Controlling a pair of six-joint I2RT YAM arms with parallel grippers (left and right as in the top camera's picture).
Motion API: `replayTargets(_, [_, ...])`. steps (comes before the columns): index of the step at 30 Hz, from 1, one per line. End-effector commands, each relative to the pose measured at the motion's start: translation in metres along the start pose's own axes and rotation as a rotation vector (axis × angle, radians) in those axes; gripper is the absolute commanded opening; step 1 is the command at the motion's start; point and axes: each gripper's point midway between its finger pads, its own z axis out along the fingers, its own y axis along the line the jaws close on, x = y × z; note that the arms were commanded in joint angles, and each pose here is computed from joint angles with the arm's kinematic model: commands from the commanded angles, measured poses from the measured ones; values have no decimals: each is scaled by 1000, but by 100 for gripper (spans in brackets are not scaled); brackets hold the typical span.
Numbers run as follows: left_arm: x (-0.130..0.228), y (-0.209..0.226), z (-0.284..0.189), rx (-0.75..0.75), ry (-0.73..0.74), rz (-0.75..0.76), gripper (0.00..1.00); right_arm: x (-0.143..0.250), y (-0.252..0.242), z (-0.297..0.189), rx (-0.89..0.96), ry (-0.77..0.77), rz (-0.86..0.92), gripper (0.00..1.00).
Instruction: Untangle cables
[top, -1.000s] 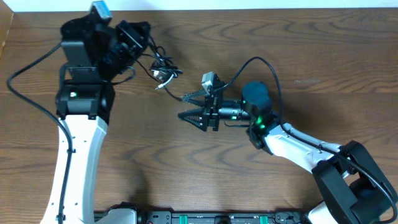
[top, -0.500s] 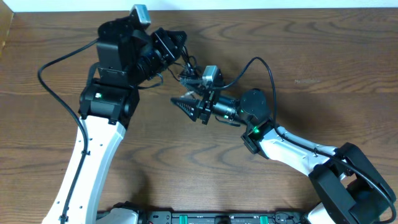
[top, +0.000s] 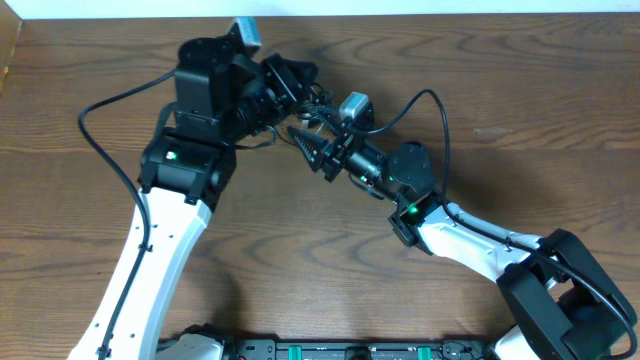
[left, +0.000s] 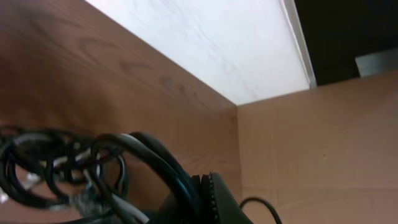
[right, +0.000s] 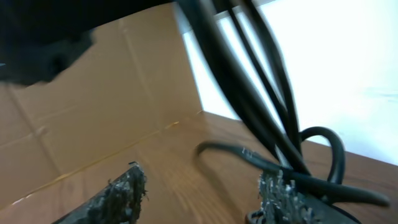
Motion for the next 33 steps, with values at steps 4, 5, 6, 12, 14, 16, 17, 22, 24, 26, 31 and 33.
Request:
replayTargets(4, [23,-21,3,44,60,12,8,-22,-34,-6,99,-80,47,54])
replayTargets(5, [23,-21,3,45,62,12,7,-25,-36,-7,101,-88,60,54])
replayTargets(6, [23,-21,3,44,62,12,7,-26,-37,-7,103,-93,67,55])
replayTargets(12, [20,-19,3,33,43,12,7,-15,-43,-8,115,-44,98,1])
replayTargets(14, [13,-15,3,8,4,12,7,-7,-45,-8,123,-14,108,1])
replayTargets(16, [1,-8,3,-36,-62,37,7,3,-48,-8,139,26,121,1])
replayTargets(17, [-4,-4,2,-59,-93,71,7,7,-49,-9,145,39,126,1])
replayTargets(22, [-39,23,-10,-222,-230,324,8,18,-50,-12,100,103,143,1])
replayTargets(24, [-45,34,-14,-281,-237,408,8,17,-52,-14,90,107,144,1])
replayTargets(26, [-51,52,-21,-376,-226,509,7,15,-58,-18,71,114,145,1])
replayTargets(31, [-65,107,-53,-690,-218,607,7,9,-73,-30,37,131,167,1])
replayTargets(33, [-72,122,-68,-797,-243,596,8,7,-79,-33,42,129,191,1])
